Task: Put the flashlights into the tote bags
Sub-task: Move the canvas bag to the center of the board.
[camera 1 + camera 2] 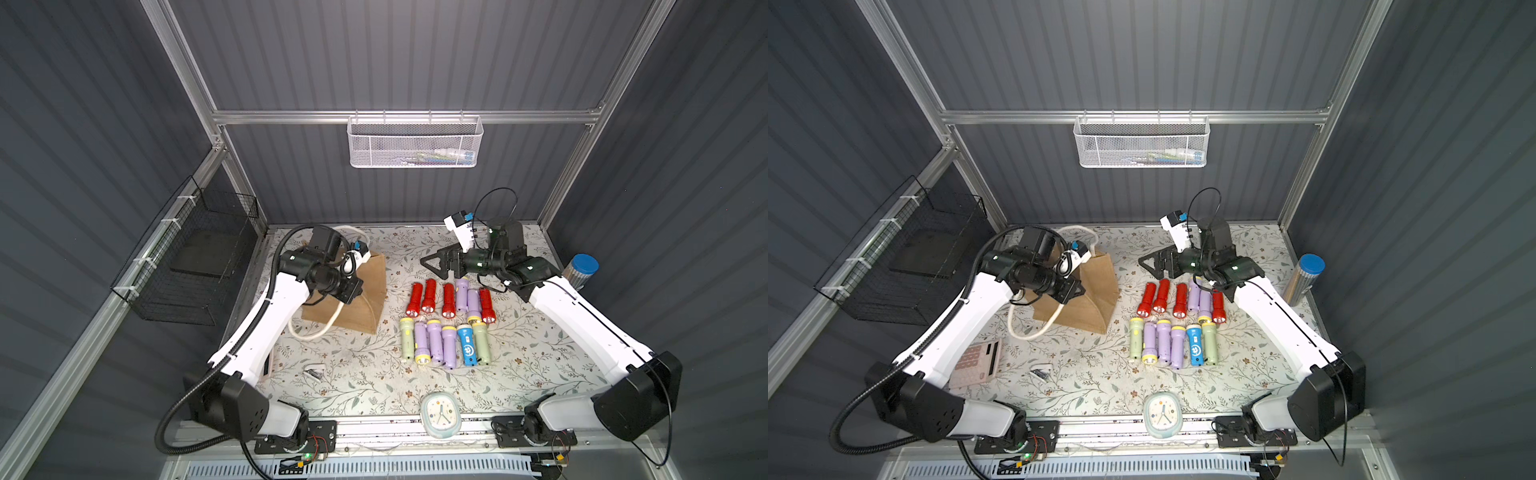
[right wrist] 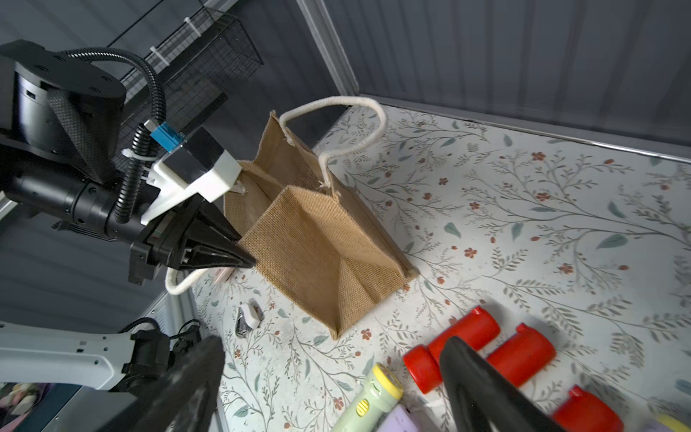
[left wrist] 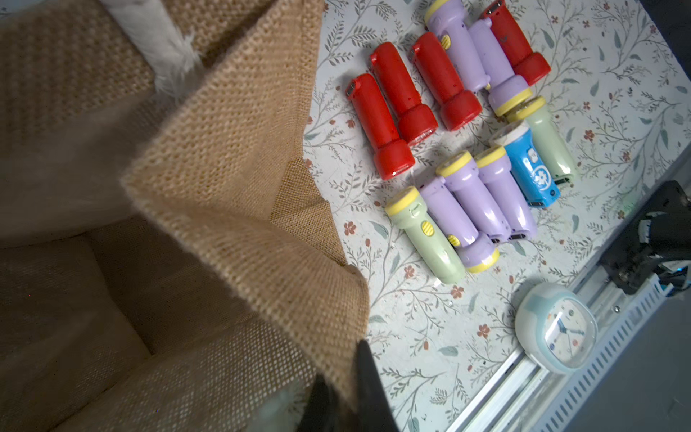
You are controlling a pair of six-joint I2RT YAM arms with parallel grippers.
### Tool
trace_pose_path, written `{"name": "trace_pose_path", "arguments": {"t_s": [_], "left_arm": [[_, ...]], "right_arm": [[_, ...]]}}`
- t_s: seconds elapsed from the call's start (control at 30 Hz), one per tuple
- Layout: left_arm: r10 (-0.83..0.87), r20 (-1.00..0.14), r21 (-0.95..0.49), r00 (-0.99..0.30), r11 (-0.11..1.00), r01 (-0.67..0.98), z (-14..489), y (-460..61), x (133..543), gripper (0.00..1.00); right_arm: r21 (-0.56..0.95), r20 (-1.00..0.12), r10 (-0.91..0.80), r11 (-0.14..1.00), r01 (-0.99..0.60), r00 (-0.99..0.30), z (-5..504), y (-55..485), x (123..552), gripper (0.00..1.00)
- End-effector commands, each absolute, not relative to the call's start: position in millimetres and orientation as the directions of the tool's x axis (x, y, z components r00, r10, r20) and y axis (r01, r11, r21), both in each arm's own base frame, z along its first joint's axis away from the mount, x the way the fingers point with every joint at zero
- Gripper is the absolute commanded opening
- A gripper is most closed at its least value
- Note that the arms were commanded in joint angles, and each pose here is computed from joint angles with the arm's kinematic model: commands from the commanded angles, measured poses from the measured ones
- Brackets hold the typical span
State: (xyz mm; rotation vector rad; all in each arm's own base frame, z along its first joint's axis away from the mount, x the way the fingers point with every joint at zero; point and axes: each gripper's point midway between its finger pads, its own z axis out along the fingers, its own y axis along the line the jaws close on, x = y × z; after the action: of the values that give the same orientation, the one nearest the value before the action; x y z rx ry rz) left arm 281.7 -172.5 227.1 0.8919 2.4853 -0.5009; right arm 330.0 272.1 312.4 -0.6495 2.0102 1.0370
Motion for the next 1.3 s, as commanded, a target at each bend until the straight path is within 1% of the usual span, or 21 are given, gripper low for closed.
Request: {"name": "trace_pose_path", "arguments": {"t_s": [0.0, 0.1, 0.17, 0.33, 0.43, 0.53, 0.67, 0.77, 0.87, 0.93, 1.0, 1.07, 1.1, 1.13, 1.17, 1.2, 1.27], "left_arm": [[0.511, -0.507, -0.262, -0.694, 0.676, 0.689, 225, -177, 249, 0.00], [0.510, -0.506, -0.282, -0.696, 0.665, 0.692, 224, -176, 233, 0.00], [0.504, -0.511, -0.298, -0.697, 0.656, 0.693, 223, -176, 226, 0.00], [0.490, -0.541, -0.323, -0.684, 0.629, 0.707, 227, -178, 213, 0.00], [0.494, -0.534, -0.356, -0.686, 0.604, 0.713, 227, -180, 203, 0.00], [0.490, -0.523, -0.352, -0.698, 0.622, 0.700, 223, -177, 202, 0.00], [0.470, -0.541, -0.332, -0.698, 0.643, 0.690, 224, -174, 204, 0.11], [0.454, -0.564, -0.303, -0.690, 0.664, 0.684, 229, -171, 208, 0.23], [0.438, -0.582, -0.290, -0.685, 0.675, 0.678, 236, -169, 211, 0.29], [0.416, -0.611, -0.273, -0.673, 0.687, 0.673, 244, -170, 218, 0.40], [0.400, -0.622, -0.259, -0.673, 0.706, 0.659, 249, -168, 223, 0.46], [0.374, -0.642, -0.256, -0.669, 0.718, 0.648, 257, -168, 227, 0.55], [0.357, -0.658, -0.252, -0.663, 0.725, 0.641, 262, -168, 229, 0.61], [0.340, -0.674, -0.247, -0.656, 0.733, 0.634, 268, -167, 232, 0.64], [0.310, -0.696, -0.244, -0.647, 0.746, 0.620, 276, -166, 234, 0.66], [0.279, -0.716, -0.217, -0.640, 0.782, 0.584, 284, -159, 241, 0.66], [0.218, -0.745, -0.201, -0.630, 0.827, 0.524, 299, -149, 247, 0.68]], "right_arm": [[0.477, -0.784, -0.153, 0.471, -0.742, -0.601, 308, 296, 314, 0.92], [0.469, -0.781, -0.214, 0.420, -0.777, -0.587, 306, 319, 302, 0.91], [0.473, -0.763, -0.255, 0.406, -0.782, -0.594, 298, 331, 296, 0.91], [0.480, -0.734, -0.301, 0.403, -0.779, -0.608, 289, 351, 301, 0.88], [0.484, -0.722, -0.325, 0.395, -0.781, -0.611, 285, 362, 304, 0.87], [0.488, -0.706, -0.354, 0.384, -0.784, -0.613, 280, 374, 307, 0.86], [0.489, -0.668, -0.404, 0.394, -0.778, -0.625, 263, 384, 311, 0.81], [0.475, -0.653, -0.433, 0.406, -0.781, -0.622, 253, 386, 313, 0.78], [0.462, -0.641, -0.449, 0.423, -0.780, -0.623, 245, 386, 317, 0.74], [0.459, -0.640, -0.449, 0.426, -0.779, -0.623, 243, 387, 319, 0.69], [0.461, -0.640, -0.447, 0.427, -0.778, -0.625, 241, 388, 320, 0.66], [0.465, -0.642, -0.442, 0.425, -0.777, -0.626, 241, 390, 322, 0.60], [0.465, -0.645, -0.439, 0.424, -0.777, -0.625, 242, 391, 322, 0.56], [0.464, -0.648, -0.436, 0.425, -0.777, -0.625, 242, 392, 323, 0.51], [0.463, -0.651, -0.431, 0.426, -0.777, -0.624, 243, 393, 324, 0.44], [0.462, -0.653, -0.430, 0.426, -0.778, -0.623, 244, 393, 324, 0.38], [0.466, -0.656, -0.427, 0.418, -0.780, -0.622, 245, 394, 324, 0.32]]}}
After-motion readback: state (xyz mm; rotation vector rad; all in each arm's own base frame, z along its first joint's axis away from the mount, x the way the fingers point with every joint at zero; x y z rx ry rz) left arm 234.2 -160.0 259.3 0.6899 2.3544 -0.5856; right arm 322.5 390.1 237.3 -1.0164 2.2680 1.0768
